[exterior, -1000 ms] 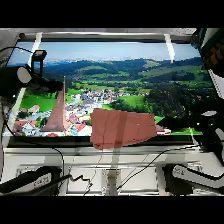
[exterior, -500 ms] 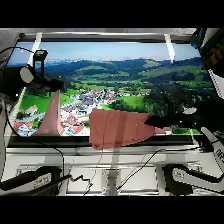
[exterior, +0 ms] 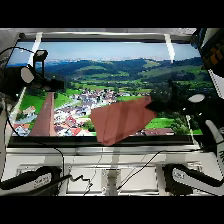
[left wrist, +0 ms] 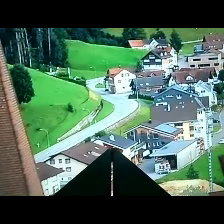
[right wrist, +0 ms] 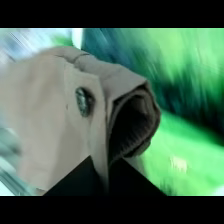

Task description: Fold the clothes and pants, and hang the long-sleeved shirts on hangers.

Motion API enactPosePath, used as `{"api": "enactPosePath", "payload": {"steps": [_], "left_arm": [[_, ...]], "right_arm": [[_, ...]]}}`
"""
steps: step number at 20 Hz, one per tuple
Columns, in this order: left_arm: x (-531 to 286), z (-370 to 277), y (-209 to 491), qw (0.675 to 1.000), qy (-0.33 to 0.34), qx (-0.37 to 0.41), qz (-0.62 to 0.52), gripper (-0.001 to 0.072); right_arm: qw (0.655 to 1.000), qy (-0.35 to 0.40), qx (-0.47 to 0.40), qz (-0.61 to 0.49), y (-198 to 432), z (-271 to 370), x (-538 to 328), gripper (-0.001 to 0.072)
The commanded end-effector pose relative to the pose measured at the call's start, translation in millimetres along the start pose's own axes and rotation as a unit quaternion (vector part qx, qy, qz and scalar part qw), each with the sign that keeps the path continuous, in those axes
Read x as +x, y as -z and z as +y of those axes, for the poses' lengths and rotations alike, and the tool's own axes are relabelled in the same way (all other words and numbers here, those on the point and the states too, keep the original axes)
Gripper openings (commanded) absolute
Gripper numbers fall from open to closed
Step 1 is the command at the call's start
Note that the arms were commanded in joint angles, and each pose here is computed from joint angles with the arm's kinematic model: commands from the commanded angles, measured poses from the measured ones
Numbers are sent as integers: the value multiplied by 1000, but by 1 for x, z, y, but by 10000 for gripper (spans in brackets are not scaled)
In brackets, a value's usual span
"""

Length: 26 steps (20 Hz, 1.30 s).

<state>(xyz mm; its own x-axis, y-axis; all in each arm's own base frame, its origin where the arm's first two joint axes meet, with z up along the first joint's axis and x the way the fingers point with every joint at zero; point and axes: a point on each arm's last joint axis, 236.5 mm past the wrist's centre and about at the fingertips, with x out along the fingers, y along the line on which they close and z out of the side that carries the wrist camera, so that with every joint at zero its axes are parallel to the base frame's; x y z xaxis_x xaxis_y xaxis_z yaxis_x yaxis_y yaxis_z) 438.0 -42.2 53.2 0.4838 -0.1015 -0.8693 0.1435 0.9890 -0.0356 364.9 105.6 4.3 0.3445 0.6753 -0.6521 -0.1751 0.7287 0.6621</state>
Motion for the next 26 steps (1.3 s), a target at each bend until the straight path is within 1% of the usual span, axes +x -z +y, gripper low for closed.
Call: {"api": "enactPosePath", "payload": {"steps": [1,3,4,6,8,10,11,14,16,18,20,22,24,25,26], "left_arm": [[0,0,0,1000,0,0,0,8],[0,0,0,1000,0,0,0,8],[0,0,0,1000,0,0,0,8],[0,0,0,1000,0,0,0,8],[0,0,0,1000,0,0,0,8],[0,0,0,1000,0,0,0,8],[0,0,0,1000,0,0,0,8],[0,0,0,1000,0,0,0,8],[0,0,0,1000,0,0,0,8],[0,0,0,1000,0,0,0,8],[0,0,0,1000,0,0,0,8],[0,0,0,1000,0,0,0,8],[0,0,0,1000,0,0,0,8],[0,0,0,1000,0,0,0,8],[0,0,0,1000,0,0,0,8]], "right_arm": [[991,21,-51,-122,-88,29,-71,17],[968,77,-45,-234,-145,15,-139,17],[954,105,-23,-282,-165,2,-174,17],[913,164,42,-371,-187,-38,-253,17],[864,216,122,-437,-180,-87,-326,17],[814,258,201,-481,-147,-137,-388,17],[790,283,240,-488,-122,-162,-413,17],[739,346,369,-445,-21,-217,-447,17],[717,393,440,-372,55,-237,-447,17],[701,413,497,-300,114,-239,-438,17],[690,419,527,-265,144,-236,-435,17],[683,425,538,-251,158,-234,-436,17],[672,448,544,-226,174,-233,-440,17],[664,460,548,-215,182,-233,-443,17],[648,470,561,-211,190,-232,-446,16]]}}
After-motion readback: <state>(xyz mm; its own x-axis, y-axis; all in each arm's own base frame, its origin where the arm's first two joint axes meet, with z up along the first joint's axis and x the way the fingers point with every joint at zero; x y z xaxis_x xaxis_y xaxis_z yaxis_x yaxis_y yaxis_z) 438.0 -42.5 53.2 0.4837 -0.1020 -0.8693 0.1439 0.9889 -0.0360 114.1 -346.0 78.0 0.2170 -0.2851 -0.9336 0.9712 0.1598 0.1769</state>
